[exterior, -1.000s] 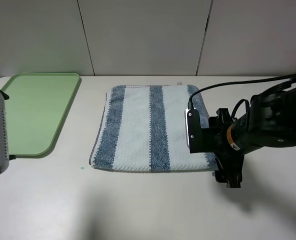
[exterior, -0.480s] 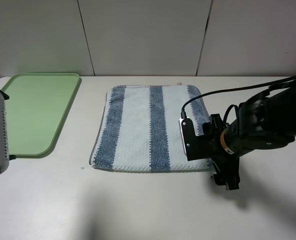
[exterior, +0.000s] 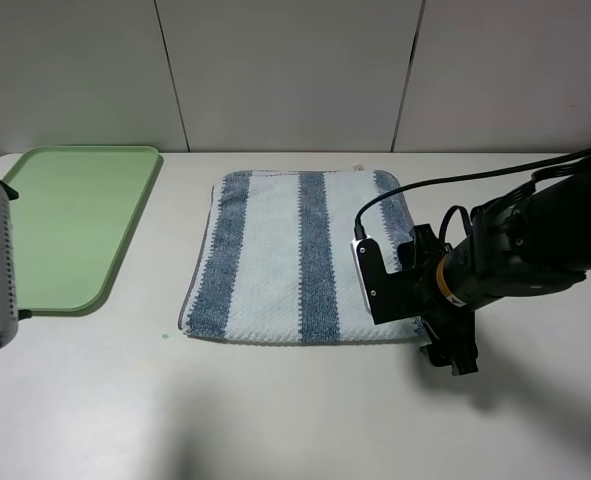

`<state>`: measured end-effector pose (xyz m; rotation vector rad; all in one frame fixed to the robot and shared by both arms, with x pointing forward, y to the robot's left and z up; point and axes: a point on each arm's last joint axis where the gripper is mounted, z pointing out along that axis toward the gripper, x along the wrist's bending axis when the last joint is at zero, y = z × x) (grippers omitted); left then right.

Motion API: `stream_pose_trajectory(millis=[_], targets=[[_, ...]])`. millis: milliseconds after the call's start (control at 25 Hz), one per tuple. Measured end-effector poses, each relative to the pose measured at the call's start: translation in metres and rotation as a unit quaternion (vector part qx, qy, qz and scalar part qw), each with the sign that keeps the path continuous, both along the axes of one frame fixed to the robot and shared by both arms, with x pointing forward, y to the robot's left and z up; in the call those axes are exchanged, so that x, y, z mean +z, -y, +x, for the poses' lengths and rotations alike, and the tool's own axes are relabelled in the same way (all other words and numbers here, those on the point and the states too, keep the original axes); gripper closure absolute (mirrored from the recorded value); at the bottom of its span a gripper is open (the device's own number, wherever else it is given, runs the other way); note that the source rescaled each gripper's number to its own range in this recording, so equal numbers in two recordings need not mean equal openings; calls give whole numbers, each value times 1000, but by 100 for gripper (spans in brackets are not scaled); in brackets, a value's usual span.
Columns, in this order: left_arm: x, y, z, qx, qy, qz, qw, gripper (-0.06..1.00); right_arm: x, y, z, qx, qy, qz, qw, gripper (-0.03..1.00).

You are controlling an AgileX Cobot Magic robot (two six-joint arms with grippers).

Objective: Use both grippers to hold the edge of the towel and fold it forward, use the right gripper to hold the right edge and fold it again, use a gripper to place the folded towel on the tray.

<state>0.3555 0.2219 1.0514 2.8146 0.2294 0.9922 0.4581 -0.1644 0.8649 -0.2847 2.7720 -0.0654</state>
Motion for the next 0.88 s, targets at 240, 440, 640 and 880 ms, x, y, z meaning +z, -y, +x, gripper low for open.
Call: stream_pose_trajectory(millis=[240, 440, 640, 880], targets=[[0, 0, 0, 0, 0, 0, 1000, 7, 0, 0, 1, 26, 6, -8, 1000, -3], [0, 0, 0, 0, 0, 0, 1000, 8, 0, -1, 2, 37, 9, -12, 999, -3], [0, 0, 0, 0, 0, 0, 1000, 8, 0, 0, 2, 36, 10, -15, 999, -3], [0, 0, 0, 0, 0, 0, 1000, 8, -1, 1, 4, 31, 9, -16, 999, -3]])
